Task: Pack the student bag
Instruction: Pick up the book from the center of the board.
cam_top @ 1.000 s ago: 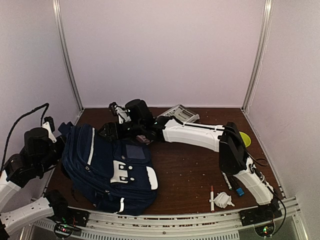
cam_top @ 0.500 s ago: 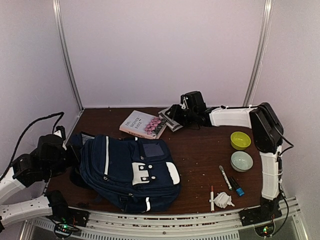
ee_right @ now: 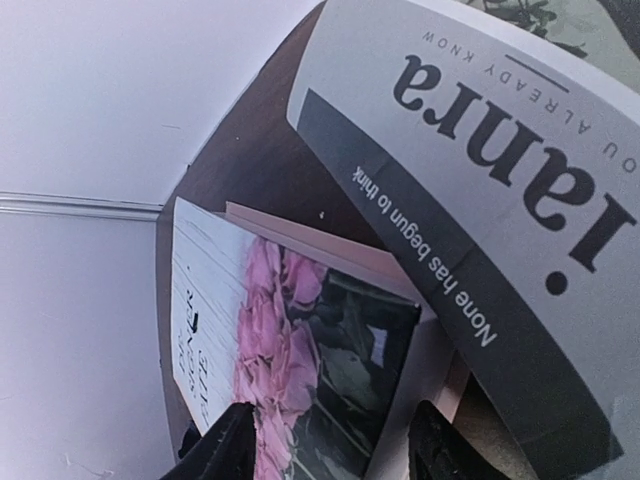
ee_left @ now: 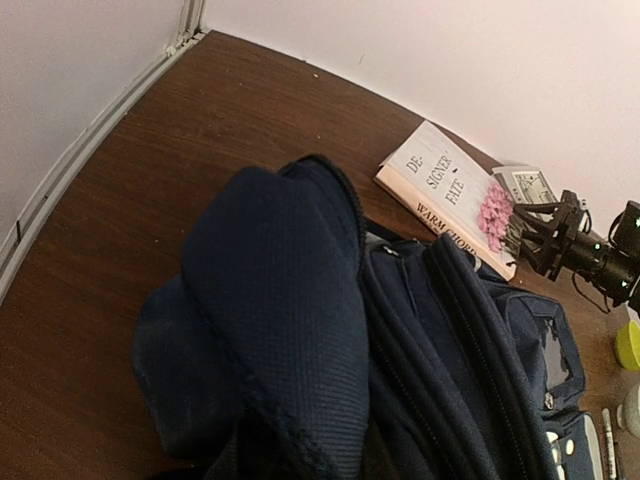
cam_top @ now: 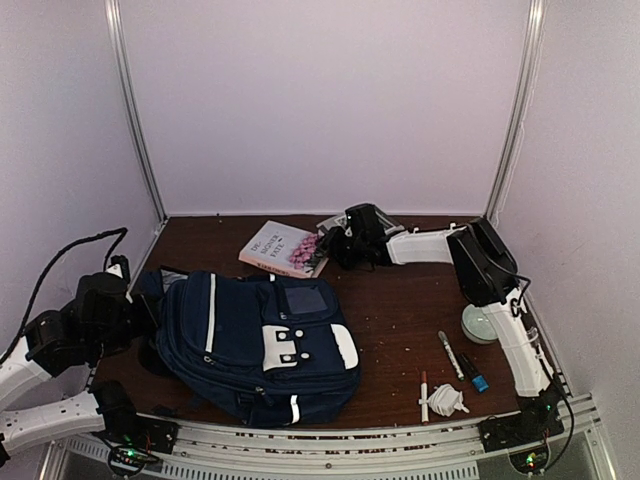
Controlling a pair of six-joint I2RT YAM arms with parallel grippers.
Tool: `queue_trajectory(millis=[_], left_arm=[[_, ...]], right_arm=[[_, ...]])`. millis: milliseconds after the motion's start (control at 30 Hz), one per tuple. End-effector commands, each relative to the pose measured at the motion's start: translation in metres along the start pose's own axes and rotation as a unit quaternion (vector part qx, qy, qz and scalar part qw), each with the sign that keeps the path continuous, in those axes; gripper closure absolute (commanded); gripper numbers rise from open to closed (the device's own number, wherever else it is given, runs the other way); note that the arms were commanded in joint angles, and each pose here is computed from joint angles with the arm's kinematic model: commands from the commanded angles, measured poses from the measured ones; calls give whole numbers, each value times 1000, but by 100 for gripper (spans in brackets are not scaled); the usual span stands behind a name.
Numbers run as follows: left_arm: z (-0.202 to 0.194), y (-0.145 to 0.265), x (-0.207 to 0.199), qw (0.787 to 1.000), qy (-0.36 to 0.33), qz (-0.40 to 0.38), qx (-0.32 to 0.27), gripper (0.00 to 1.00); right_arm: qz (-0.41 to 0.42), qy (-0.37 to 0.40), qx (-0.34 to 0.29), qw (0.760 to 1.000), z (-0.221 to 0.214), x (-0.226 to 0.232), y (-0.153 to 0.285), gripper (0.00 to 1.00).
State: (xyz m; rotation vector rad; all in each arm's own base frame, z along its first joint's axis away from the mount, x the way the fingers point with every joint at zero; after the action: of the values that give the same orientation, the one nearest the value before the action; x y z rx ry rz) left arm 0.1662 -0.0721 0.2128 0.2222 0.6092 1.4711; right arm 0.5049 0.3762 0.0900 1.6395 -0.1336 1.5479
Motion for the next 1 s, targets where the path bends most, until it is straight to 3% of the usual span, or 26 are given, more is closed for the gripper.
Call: queue_trajectory(millis=[0, 133, 200, 267, 567, 667, 867, 967], left_arm=[[18, 2, -6, 999, -9, 3, -37, 100], [27, 4, -5, 998, -16, 16, -55, 100], [29, 4, -5, 998, -19, 20, -59, 100], [31, 4, -4, 998, -22, 24, -62, 100], [20, -3, -5, 998, -41, 27, -37, 99], [16, -6, -5, 998, -48, 35, -24, 70], [26, 0, -3, 996, -60, 52, -34, 40], [32, 8, 4, 995, -64, 70, -39, 28]], right_arm=[[37, -31, 23, 999, -9, 15, -9, 48], [40, -47, 34, 998, -10, 15, -15, 65], [42, -55, 38, 997, -10, 15, -18, 78], [48, -64, 46, 996, -10, 16, -20, 97], [103, -40, 38, 993, 8, 52, 6, 100], [117, 3, 15, 993, 20, 71, 34, 100], [154, 51, -24, 986, 42, 97, 107, 100], [148, 70, -35, 986, 48, 86, 138, 100]])
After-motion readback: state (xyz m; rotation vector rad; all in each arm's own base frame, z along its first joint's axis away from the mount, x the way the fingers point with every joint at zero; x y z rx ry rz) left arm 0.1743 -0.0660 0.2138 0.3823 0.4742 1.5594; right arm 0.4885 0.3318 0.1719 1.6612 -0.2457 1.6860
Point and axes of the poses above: each gripper's point midway between its finger pads, its own y axis back along the fingers, its own x axis along the line the jaws close on, z = x × y, the point moved 5 cm from there along y, back along the fingers, and after that the axes turned 13 degrees about -y, right-handed, at the moved point
